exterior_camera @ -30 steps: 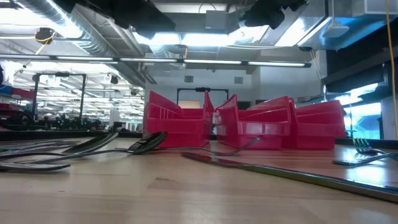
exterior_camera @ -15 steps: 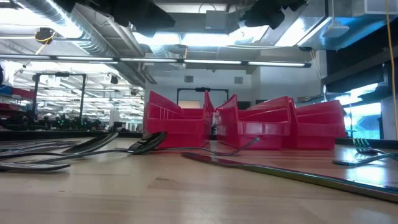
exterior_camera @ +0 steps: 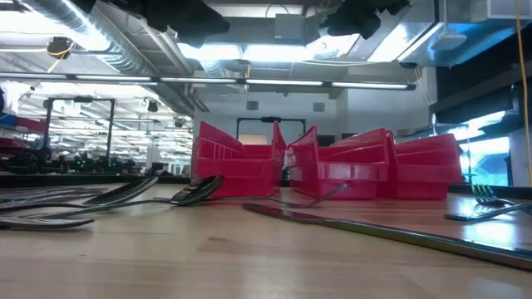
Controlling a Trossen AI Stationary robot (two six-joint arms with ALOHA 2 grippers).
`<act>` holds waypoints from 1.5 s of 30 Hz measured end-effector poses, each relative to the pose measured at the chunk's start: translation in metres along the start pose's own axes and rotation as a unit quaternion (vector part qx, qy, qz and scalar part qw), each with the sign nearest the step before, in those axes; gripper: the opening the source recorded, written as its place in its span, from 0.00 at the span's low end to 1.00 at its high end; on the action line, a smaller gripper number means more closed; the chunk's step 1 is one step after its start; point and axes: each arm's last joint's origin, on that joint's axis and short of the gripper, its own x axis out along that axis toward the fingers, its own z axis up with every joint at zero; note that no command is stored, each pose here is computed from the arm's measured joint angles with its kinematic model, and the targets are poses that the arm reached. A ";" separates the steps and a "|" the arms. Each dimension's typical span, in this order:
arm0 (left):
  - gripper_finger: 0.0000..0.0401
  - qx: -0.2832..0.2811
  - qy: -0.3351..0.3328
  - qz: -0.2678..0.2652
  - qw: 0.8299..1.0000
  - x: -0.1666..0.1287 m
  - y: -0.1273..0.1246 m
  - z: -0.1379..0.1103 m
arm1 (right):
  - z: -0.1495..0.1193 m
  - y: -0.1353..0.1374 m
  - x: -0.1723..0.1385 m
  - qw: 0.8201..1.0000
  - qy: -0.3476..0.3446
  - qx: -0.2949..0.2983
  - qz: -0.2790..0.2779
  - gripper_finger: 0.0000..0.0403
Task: Sort silverware
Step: Put the purple fork into the left red bin
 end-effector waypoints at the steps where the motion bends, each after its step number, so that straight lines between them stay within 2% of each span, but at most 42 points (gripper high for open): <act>1: 0.21 -0.001 -0.001 -0.002 1.000 0.000 -0.001 0.000 | 0.000 0.000 0.000 1.000 0.001 0.000 0.000 0.54; 10: 0.21 -0.009 -0.042 -0.005 0.999 -0.029 -0.008 0.011 | 0.000 0.000 0.000 1.000 0.002 0.000 0.000 0.54; 21: 0.21 -0.065 -0.057 0.013 0.996 -0.072 -0.011 -0.013 | 0.000 0.000 0.000 1.000 0.001 0.000 0.000 0.54; 29: 0.21 -0.059 -0.084 0.004 0.995 -0.092 -0.019 -0.031 | 0.000 0.000 0.000 1.000 0.001 0.000 0.000 0.54; 32: 0.21 -0.054 -0.085 0.025 0.995 -0.095 -0.020 -0.043 | 0.000 0.000 0.000 1.000 0.001 0.000 0.000 0.54; 38: 0.21 -0.081 -0.046 0.113 0.989 -0.096 -0.017 -0.061 | 0.000 0.000 0.000 1.000 0.001 0.000 0.000 0.54; 45: 0.21 -0.072 -0.017 0.118 0.990 -0.092 -0.019 -0.071 | 0.000 0.000 0.000 1.000 0.001 0.000 0.000 0.54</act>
